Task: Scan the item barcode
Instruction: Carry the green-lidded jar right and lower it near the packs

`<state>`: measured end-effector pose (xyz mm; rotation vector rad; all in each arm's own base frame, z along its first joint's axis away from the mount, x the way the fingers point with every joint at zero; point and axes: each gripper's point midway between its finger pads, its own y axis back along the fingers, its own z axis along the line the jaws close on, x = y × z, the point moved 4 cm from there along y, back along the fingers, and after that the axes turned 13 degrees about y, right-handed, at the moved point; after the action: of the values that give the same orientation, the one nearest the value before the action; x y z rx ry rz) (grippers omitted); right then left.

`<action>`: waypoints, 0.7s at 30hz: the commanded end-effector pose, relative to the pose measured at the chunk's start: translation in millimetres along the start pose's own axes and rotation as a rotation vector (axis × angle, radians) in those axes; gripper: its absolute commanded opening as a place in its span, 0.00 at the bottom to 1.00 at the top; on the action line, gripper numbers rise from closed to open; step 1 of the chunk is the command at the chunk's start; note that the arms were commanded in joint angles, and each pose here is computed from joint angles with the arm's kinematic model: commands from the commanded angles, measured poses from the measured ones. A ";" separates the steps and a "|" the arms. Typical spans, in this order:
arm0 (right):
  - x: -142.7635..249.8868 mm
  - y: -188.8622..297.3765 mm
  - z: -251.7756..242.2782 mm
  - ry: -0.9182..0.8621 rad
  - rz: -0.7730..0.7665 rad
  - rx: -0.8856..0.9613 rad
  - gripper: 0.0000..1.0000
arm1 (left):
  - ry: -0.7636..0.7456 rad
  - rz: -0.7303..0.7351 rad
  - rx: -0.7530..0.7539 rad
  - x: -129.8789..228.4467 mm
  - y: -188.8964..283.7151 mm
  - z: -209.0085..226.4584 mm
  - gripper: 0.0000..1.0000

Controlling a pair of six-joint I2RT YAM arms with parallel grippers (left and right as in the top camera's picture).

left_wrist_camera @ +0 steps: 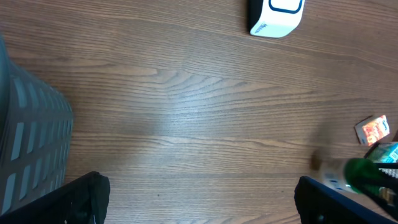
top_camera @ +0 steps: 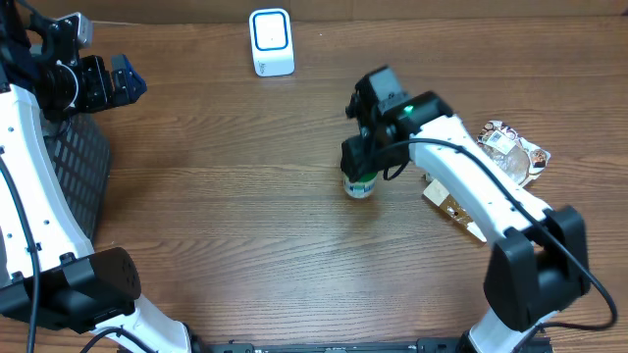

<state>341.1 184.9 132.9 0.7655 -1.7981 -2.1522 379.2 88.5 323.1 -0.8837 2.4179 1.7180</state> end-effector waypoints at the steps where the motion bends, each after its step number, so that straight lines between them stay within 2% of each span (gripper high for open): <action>1: 1.8 -7.1 -8.2 -0.058 -0.014 0.030 0.32 | -0.029 -0.035 0.003 -1.3 12.4 -3.5 0.99; 9: -3.1 -7.9 -31.7 -0.074 -0.041 0.167 0.36 | -0.029 -0.035 0.003 -1.3 12.4 -3.5 1.00; 19: 6.8 -3.3 -63.6 -0.210 -0.027 0.171 0.38 | -0.029 -0.035 0.003 -1.3 12.4 -3.5 1.00; 21: 8.5 -2.8 -66.4 -0.225 -0.025 0.150 0.47 | -0.029 -0.035 0.003 -1.3 12.4 -3.5 1.00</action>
<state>366.6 131.9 114.6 0.6272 -2.0844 -2.1591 379.2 88.5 323.1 -0.8841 2.4182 1.7180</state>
